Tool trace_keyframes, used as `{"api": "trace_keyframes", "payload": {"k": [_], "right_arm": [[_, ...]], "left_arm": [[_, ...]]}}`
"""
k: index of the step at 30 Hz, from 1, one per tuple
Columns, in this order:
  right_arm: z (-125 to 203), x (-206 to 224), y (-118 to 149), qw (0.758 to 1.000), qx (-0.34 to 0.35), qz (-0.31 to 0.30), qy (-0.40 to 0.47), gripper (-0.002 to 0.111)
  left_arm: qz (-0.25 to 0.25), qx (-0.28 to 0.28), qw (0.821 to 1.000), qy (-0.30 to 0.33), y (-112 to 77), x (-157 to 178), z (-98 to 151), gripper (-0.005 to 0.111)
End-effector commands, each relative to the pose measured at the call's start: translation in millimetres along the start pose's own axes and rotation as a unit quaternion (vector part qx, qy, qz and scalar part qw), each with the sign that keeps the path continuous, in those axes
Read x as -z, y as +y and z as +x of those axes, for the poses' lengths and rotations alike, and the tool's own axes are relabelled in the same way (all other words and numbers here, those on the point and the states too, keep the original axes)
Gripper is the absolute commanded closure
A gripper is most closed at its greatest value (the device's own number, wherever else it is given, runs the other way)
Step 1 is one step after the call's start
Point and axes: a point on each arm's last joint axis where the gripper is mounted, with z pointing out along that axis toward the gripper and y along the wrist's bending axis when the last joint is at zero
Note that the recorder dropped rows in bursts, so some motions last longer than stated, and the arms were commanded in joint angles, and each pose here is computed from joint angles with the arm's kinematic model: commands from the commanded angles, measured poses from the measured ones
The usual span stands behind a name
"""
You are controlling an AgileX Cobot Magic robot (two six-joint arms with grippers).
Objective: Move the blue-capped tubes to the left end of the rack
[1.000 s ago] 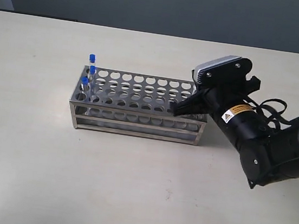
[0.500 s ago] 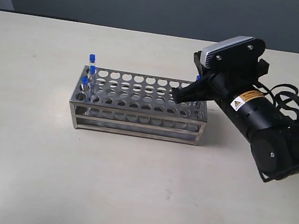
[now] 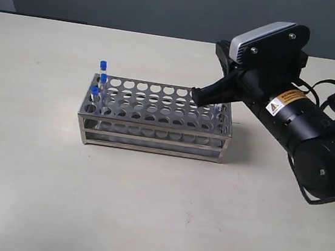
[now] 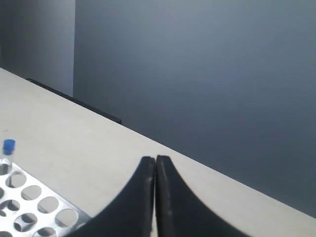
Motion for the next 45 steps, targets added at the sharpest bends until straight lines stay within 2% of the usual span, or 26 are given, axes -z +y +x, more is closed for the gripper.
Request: {"api": "trace_keyframes", "payload": {"k": [1, 9, 24, 37, 45], "right_arm": [[-8.5, 3.5, 10.5, 1.000, 0.003, -0.020, -0.015, 0.106], [-13.6, 6.3, 27.2, 0.999, -0.007, -0.049, -0.023, 0.109], [-21.7, 9.6, 25.0, 0.998, -0.011, -0.046, -0.037, 0.109], [-29.0, 13.0, 27.2, 0.995, -0.055, -0.068, -0.049, 0.109], [-21.5, 12.4, 26.2, 0.997, -0.038, -0.060, -0.009, 0.109]], "left_arm": [[-0.001, 0.000, 1.000, -0.002, 0.1, 0.2, 0.0, 0.106], [-0.001, 0.000, 1.000, -0.002, 0.1, 0.2, 0.0, 0.106], [-0.001, 0.000, 1.000, -0.002, 0.1, 0.2, 0.0, 0.106], [-0.001, 0.000, 1.000, -0.002, 0.1, 0.2, 0.0, 0.106], [-0.001, 0.000, 1.000, -0.002, 0.1, 0.2, 0.0, 0.106]]}}
